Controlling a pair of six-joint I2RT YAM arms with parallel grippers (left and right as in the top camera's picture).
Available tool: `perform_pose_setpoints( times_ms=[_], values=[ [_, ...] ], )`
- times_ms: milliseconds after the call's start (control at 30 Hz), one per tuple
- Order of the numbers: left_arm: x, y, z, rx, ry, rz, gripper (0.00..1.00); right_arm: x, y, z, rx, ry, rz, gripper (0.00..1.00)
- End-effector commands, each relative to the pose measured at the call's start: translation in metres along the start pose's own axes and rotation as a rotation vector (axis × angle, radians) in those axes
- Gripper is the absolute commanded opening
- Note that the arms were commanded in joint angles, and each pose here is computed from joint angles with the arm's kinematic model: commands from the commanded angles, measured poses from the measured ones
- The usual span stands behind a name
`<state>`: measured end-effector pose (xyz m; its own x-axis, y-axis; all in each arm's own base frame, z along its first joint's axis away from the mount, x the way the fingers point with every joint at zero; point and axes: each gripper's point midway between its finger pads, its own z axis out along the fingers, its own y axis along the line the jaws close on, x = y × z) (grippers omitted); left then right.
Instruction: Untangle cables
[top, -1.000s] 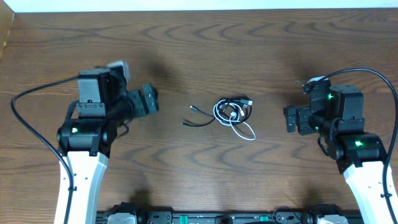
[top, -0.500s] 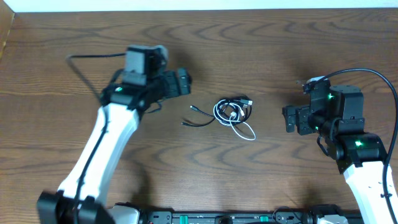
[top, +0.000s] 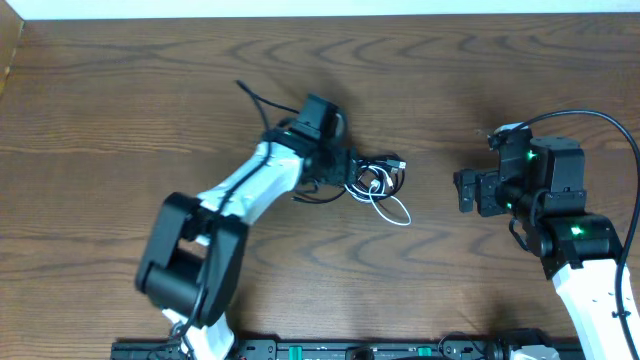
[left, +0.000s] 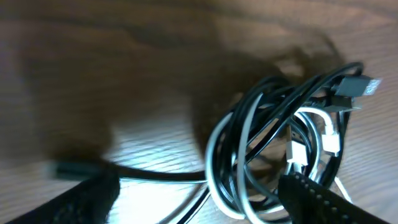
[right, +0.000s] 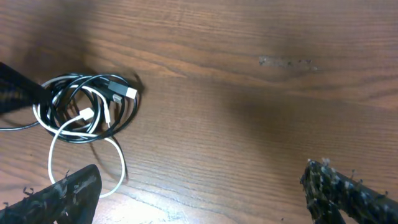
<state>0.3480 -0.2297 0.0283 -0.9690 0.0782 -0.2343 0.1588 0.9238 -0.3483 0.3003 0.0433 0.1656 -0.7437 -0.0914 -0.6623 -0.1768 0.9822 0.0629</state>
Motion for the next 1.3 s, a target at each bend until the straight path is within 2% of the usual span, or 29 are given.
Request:
perform_pose_setpoints(
  times_ms=[0,100,267,467,633,667,767,967,1167,1267],
  values=[
    [0.003,-0.01,0.012,-0.003,0.014,0.039,0.81,-0.007,-0.001,-0.004,-0.002,-0.015,0.021,0.99],
    [0.012,-0.015,0.023,-0.005,0.04,0.059,0.71,-0.007,-0.001,-0.004,-0.002,-0.014,0.021,0.99],
    [0.018,-0.023,0.027,0.0,0.051,0.081,0.4,-0.006,-0.001,-0.004,-0.002,-0.011,0.021,0.99],
    [0.017,-0.034,0.018,0.045,0.048,0.085,0.27,-0.006,0.007,-0.004,-0.045,-0.011,0.023,0.99],
    [0.019,-0.06,-0.003,0.172,0.053,0.099,0.19,-0.001,0.029,0.0,-0.18,0.015,0.027,0.99],
    [0.021,-0.065,-0.006,0.198,0.062,0.101,0.08,0.0,0.033,0.003,-0.208,0.026,0.029,0.99],
    [0.032,-0.074,-0.011,0.26,0.116,0.094,0.08,0.006,0.043,0.012,-0.27,0.069,0.041,0.99],
    [0.049,-0.066,-0.012,0.232,0.184,0.109,0.08,0.027,0.046,0.046,-0.3,0.191,0.057,0.99],
    [0.055,-0.063,-0.012,0.222,0.208,0.099,0.08,0.048,0.087,0.065,-0.561,0.264,-0.055,0.95],
    [0.058,-0.061,-0.012,0.215,0.222,0.094,0.08,0.058,0.095,0.074,-0.614,0.292,-0.097,0.91]
  ],
)
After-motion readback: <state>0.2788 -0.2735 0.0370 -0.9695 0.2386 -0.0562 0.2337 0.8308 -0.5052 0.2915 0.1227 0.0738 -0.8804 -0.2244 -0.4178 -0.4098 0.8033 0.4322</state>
